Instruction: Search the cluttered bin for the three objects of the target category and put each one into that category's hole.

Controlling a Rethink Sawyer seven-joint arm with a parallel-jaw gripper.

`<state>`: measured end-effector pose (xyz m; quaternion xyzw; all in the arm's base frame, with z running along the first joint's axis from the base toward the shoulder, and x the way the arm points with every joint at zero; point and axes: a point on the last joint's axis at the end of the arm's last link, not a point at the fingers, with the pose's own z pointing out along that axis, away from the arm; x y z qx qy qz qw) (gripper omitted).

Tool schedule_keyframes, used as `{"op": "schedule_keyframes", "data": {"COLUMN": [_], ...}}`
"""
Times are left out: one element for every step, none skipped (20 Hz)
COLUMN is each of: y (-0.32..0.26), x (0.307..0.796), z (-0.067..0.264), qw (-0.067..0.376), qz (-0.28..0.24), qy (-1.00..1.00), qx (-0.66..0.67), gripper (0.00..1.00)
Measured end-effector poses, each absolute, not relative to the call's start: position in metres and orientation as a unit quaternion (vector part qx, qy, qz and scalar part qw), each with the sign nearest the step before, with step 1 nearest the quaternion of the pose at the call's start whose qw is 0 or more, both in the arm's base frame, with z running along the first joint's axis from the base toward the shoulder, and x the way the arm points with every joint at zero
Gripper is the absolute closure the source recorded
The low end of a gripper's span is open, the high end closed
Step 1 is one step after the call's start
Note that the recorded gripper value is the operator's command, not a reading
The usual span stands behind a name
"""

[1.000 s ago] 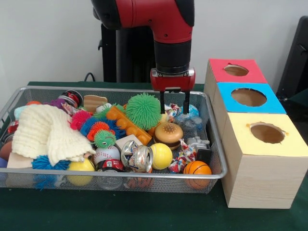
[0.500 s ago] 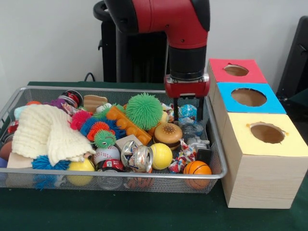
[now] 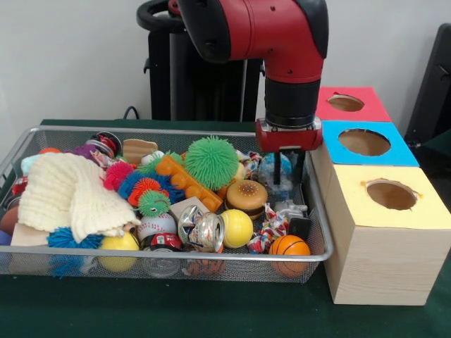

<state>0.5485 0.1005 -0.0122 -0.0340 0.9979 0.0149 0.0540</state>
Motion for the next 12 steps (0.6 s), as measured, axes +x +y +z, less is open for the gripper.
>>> {"op": "schedule_keyframes", "data": {"y": [0.1015, 0.1025, 0.1034, 0.1033, 0.1022, 0.1018, 0.1014, 0.1014, 0.1015, 0.1015, 0.1012, 0.1004], "x": [0.5483, 0.5481, 0.5479, 0.548, 0.5479, 0.5478, 0.5476, 0.5474, 0.5474, 0.5472, 0.5472, 0.5473], "z": [-0.0128, -0.0135, -0.0144, -0.0153, -0.0156, -0.0158, -0.016, -0.0162, -0.0164, -0.0166, -0.0167, -0.0169], "qw": [0.054, 0.053, 0.053, 0.053, 0.053, 0.053, 0.053, 0.053, 0.053, 0.052, 0.052, 0.052], "qz": [0.014, 0.013, 0.012, 0.009, 0.007, 0.007, 0.007, 0.007, 0.007, 0.007, 0.007, 0.007], "qy": [0.998, 0.998, 0.998, 0.998, 0.998, 0.998, 0.998, 0.998, 0.998, 0.998, 0.998, 0.998], "qx": [-0.035, -0.037, -0.038, -0.039, -0.039, -0.039, -0.038, -0.039, -0.038, -0.038, -0.038, -0.037], "gripper": [1.0, 1.0, 1.0, 1.0, 1.0, 1.0, 1.0, 1.0, 1.0, 1.0, 1.0, 1.0]}}
